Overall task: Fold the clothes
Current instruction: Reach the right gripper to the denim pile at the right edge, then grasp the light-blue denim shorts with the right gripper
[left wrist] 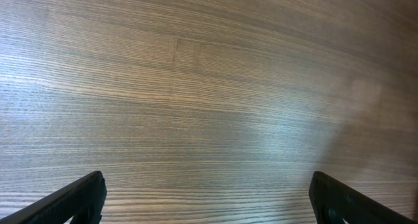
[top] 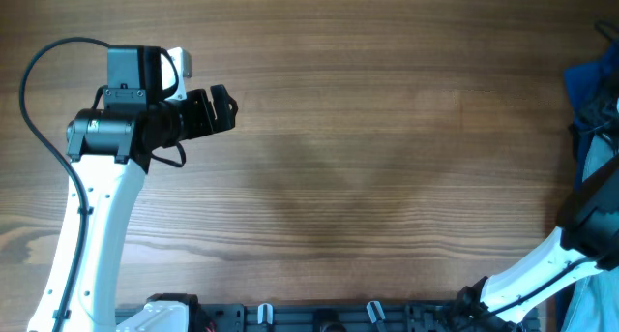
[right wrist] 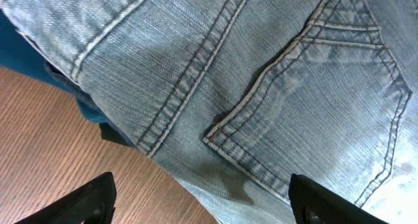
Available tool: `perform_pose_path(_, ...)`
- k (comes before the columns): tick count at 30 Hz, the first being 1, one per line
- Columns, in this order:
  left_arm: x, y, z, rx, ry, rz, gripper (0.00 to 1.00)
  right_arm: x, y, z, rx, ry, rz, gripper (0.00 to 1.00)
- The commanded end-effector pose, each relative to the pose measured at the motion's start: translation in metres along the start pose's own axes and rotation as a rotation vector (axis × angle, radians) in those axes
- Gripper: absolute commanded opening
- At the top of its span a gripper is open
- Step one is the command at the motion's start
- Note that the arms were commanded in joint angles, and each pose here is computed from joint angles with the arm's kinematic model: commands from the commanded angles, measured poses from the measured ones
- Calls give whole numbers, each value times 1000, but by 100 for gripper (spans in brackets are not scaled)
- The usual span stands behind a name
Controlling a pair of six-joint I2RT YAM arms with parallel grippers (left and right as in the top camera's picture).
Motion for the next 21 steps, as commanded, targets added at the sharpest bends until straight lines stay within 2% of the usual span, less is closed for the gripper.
perform_pose_path(1,8,5,-6,-30,-16,-23,100,-23,-14,-5,35,-64,46,84)
perform_pose_path(5,8,3,-6,-28,-15,-16,100,-32,-21,-4,54,-82,73,84)
perform_pose_path(6,8,3,-6,-28,-15,-17,100,-32,-21,-5,55,-86,74,75)
perform_pose_path(7,8,3,-6,-28,-14,-17,100,-32,-21,-5,56,-86,75,63)
perform_pose_path(10,8,3,-6,-28,-15,-17,100,-31,-25,-7,62,-93,92,4)
perform_pose_path(12,8,3,-6,-28,-14,-17,100,-26,-25,-7,35,-83,103,4)
perform_pose_path(14,8,3,-6,-28,-14,-17,100,-11,-23,2,-14,8,118,4)
perform_pose_path(18,8,4,-4,-28,-6,-19,100,60,-7,34,-30,342,74,4)
perform_pose_path(21,10,5,2,-28,38,-32,100,136,-5,58,63,588,-27,4)
Point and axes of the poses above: each gripper's point midway between its finger pads, its own x axis back along the fingers, its own z axis along the line the jaws close on, y = z × x, the point moved 2 cm from there along x, back along the fingers, and after that the axes turned 5 degrees about -x, right-handed, at the moved point
